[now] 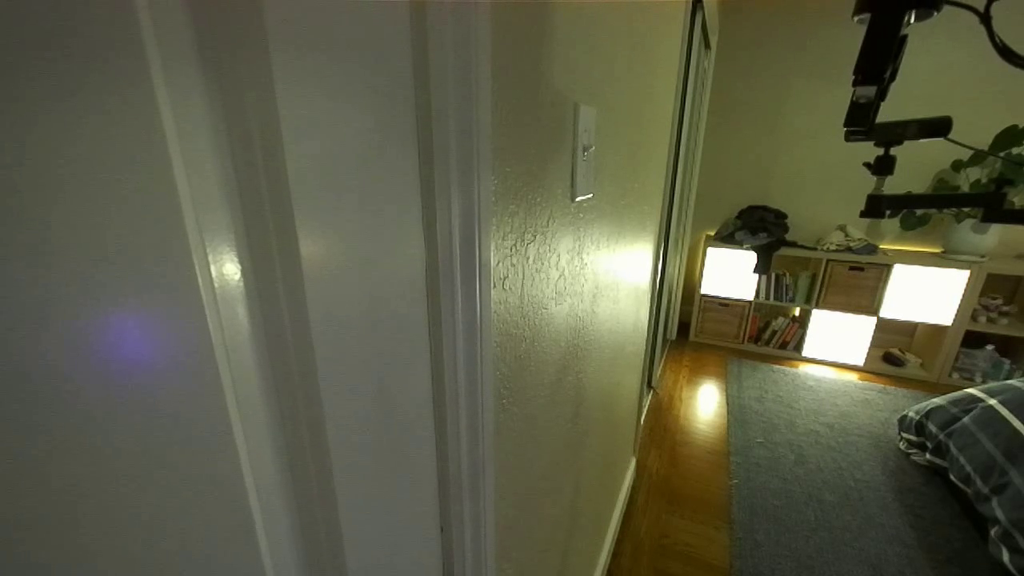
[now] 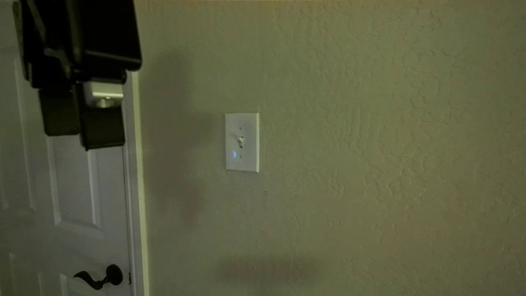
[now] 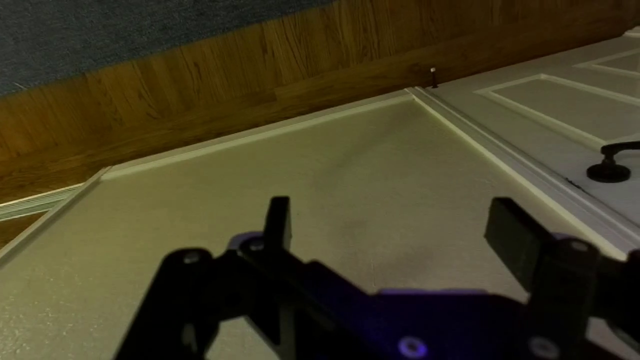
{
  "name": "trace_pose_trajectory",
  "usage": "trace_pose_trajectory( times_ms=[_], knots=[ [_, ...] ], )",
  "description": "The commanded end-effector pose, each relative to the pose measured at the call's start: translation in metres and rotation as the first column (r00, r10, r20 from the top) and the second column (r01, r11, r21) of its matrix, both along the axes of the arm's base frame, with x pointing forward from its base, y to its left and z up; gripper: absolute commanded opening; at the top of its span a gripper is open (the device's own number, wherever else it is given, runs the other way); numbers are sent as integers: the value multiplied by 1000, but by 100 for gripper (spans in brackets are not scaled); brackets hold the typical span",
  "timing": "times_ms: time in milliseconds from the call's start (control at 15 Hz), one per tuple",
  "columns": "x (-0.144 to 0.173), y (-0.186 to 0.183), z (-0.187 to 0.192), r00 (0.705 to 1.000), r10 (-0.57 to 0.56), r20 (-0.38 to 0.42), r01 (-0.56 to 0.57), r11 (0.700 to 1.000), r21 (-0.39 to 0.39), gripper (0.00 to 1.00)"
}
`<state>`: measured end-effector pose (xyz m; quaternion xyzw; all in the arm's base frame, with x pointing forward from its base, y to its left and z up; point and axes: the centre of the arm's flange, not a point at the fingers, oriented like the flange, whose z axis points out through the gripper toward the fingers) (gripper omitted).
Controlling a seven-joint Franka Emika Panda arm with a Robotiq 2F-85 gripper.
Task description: Turn off the light
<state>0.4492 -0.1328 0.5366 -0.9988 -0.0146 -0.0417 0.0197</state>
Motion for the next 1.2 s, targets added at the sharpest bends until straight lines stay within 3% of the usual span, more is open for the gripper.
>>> trace_pose_trajectory(
  times_ms=[0,667,733,800,933,1133],
  knots=[
    [18,15,-7,999,31,21,-31,999,11,100],
    [103,69,-22,975,115,192,-122,992,26,100],
    [113,75,-21,970,127,207,-133,991,15,96],
    [120,80,-21,966,136,219,-141,990,9,74],
    [134,88,-20,956,156,250,-159,987,-9,69],
    [150,96,-12,936,183,302,-179,983,-43,47]
  ],
)
